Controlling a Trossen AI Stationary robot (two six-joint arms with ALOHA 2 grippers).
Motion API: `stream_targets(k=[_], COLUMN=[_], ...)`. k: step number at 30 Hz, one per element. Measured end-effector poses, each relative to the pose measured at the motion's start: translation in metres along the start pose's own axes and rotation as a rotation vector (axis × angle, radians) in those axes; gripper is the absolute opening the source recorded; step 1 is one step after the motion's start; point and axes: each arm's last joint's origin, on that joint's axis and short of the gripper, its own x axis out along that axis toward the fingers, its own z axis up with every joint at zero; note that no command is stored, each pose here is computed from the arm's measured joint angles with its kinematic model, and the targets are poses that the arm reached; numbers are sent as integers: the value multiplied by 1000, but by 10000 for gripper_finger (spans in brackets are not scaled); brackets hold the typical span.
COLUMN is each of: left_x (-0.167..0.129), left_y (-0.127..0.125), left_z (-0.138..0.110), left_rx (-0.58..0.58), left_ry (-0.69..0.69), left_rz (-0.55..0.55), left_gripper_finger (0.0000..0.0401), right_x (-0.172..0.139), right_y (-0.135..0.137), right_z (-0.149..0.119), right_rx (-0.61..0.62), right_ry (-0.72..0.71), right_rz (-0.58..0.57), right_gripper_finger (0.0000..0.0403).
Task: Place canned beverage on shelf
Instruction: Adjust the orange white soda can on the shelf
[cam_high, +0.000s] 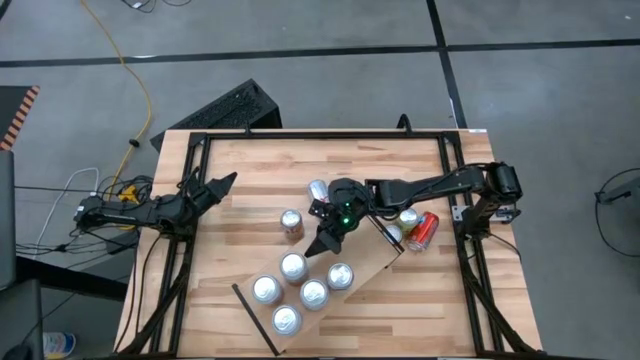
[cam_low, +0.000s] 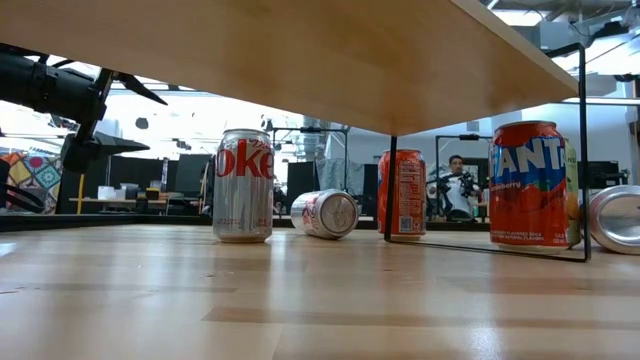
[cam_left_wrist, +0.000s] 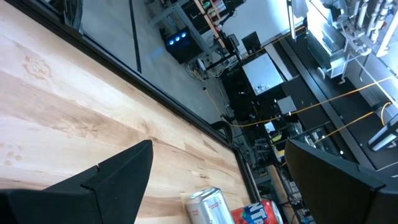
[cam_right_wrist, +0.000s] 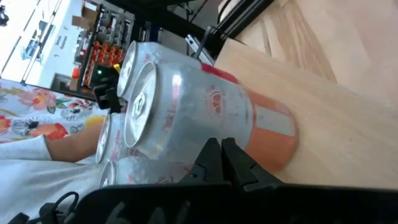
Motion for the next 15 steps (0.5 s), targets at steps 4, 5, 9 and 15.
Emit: stream_targets(k=[4, 5, 9, 15], left_x=[0, 0, 0, 0], left_y=[0, 0, 0, 0], left_z=[0, 0, 0, 0], left_rx=[0, 0, 0, 0], left_ry=[0, 0, 0, 0], left_rz=[0, 0, 0, 0], left_gripper_finger=[351, 351, 351, 351], right_x=[1, 2, 3, 4], right_y=[1, 2, 4, 5], right_z=[-1, -2, -3, -3], right_rx=[5, 2, -3, -1], right_ry=[-3, -4, -12, -15], right_rz=[-2, 1, 2, 2], right_gripper_finger=[0, 0, 0, 0])
